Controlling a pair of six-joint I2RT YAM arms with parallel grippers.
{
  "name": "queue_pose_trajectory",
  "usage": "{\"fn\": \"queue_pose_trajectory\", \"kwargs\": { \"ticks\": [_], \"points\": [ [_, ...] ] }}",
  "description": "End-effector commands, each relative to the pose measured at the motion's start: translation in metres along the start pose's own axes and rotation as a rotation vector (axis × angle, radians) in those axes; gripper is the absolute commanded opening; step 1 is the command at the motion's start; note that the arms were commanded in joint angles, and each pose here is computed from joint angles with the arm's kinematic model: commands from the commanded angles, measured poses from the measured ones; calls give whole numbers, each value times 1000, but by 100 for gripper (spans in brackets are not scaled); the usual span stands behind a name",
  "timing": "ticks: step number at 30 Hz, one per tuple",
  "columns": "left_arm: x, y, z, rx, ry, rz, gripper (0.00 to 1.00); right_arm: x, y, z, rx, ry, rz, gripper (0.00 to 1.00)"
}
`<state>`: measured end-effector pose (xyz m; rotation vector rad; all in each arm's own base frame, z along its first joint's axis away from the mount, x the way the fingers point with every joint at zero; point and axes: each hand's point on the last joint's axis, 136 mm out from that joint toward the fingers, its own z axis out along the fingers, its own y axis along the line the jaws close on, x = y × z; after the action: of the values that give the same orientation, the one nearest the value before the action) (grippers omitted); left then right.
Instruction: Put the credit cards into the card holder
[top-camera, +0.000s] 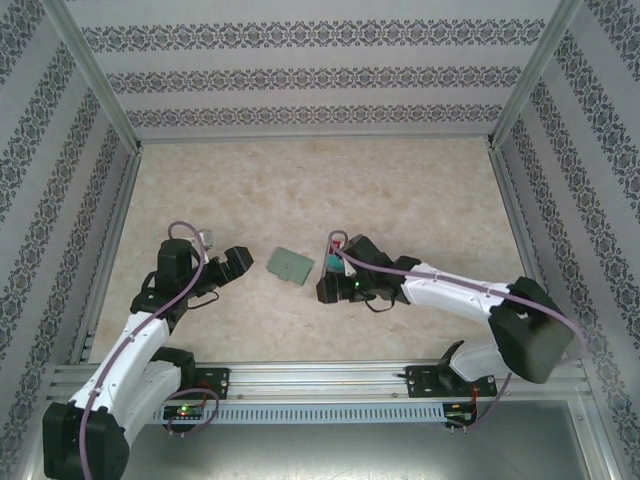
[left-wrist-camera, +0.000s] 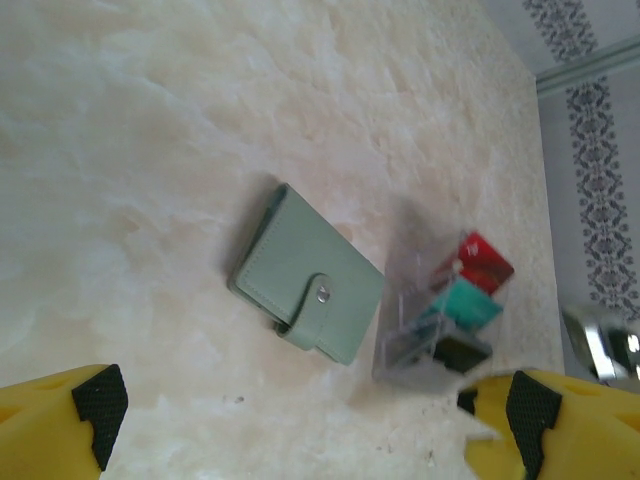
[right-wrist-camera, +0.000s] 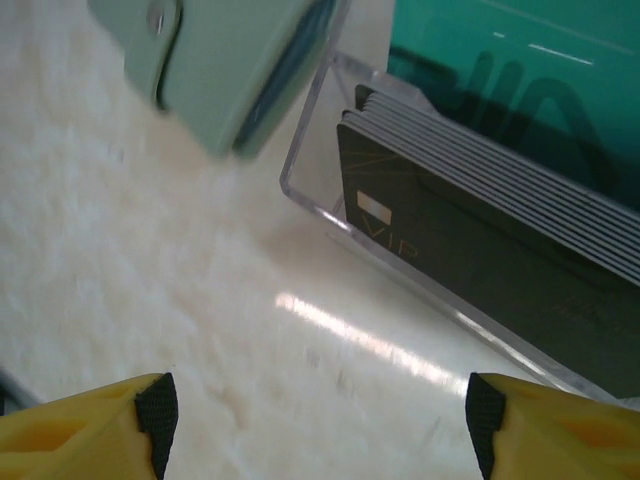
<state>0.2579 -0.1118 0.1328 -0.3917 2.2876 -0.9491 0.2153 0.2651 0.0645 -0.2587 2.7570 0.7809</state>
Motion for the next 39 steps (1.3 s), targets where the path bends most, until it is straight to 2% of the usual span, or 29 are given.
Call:
{"fn": "queue_pose_trajectory", "kwargs": {
  "ticks": [1,7,16,18,20,25,28,36,39],
  "points": [
    [0,-12,7,4,30,45,99,-24,3,15,3,-14,-35,77],
    [6,-14,20,-37,58,60,99,-63,0,37,61,-35,-22,77],
    [9,-6,24,-108,49,39,99,-115,10,57,47,-44,-44,76],
    [8,1,22,-152,37,25,99,-125,11,55,52,-35,-46,69],
    [6,8,18,-199,25,16,99,-131,21,45,45,-51,-83,67],
    [1,34,-1,-360,-36,-9,99,-126,52,38,-25,-48,-152,64],
    [-4,37,-9,-384,-75,-3,99,-120,66,48,-26,-15,-197,62],
    [-20,42,-41,-486,-171,12,99,-96,111,94,-91,104,-239,42],
    [-21,38,-45,-473,-180,23,99,-79,115,107,-86,160,-257,40]
  ]
}}
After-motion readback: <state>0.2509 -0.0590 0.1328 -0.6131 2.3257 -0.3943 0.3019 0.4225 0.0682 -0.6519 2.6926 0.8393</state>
